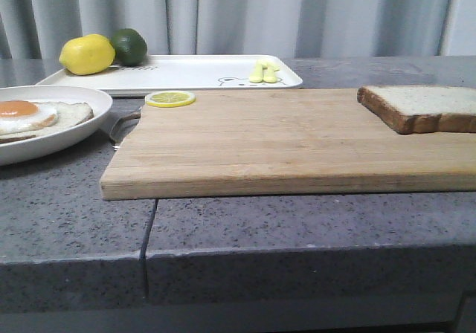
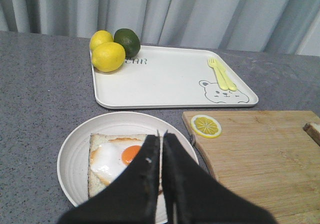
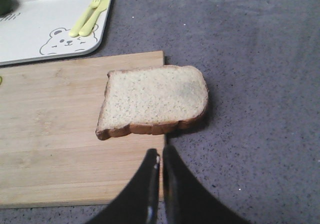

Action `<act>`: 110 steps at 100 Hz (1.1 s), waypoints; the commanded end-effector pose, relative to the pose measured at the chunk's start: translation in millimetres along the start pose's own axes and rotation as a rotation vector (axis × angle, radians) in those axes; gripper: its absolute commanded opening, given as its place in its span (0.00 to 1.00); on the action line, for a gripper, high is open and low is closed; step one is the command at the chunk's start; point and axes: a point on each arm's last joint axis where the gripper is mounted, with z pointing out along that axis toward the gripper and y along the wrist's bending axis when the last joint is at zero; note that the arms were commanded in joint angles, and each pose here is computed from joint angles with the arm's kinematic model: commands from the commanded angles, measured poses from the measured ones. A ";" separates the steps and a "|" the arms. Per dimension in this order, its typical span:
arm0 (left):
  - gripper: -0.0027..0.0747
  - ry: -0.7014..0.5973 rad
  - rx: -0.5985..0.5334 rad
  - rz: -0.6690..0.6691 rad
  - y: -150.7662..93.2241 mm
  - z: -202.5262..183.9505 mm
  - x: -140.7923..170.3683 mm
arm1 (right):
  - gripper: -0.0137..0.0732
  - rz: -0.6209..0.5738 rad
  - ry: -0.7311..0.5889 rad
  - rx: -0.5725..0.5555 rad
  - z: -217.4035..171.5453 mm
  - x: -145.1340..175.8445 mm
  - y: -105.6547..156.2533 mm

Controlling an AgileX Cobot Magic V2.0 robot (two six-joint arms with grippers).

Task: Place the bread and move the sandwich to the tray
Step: 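Lower the right gripper toward the bread slice on the cutting board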

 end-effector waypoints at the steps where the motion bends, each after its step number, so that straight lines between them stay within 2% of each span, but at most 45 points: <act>1: 0.03 -0.062 0.009 -0.022 -2.4 -0.4 -13.7 | 0.36 0.024 -0.065 -0.023 0.7 -15.2 4.1; 11: 0.13 -0.035 0.010 -0.022 -2.4 0.4 -11.4 | 0.62 0.074 -0.069 -0.025 4.4 -17.0 4.4; 16: 0.22 -0.025 0.011 -0.022 -2.5 0.4 -10.5 | 0.68 0.101 -0.081 -0.028 6.0 -18.5 4.6; 27: 0.42 -0.020 0.011 -0.022 -2.5 0.4 -10.1 | 0.66 0.143 -0.112 -0.035 11.0 -23.0 5.1; 34: 0.48 -0.022 0.011 -0.022 -2.5 0.4 -10.2 | 0.65 0.164 -0.123 -0.035 18.4 -26.1 5.2; 47: 0.48 -0.020 0.011 -0.022 -2.5 0.4 -10.1 | 0.65 0.226 -0.107 0.005 39.9 -29.3 -0.4; 70: 0.48 -0.019 0.011 -0.022 -2.5 0.4 -9.9 | 0.65 0.415 -0.097 0.097 75.2 -32.9 -21.5; 110: 0.48 -0.015 0.011 -0.022 -2.6 0.4 -9.5 | 0.65 0.590 -0.061 0.130 124.6 -25.1 -33.0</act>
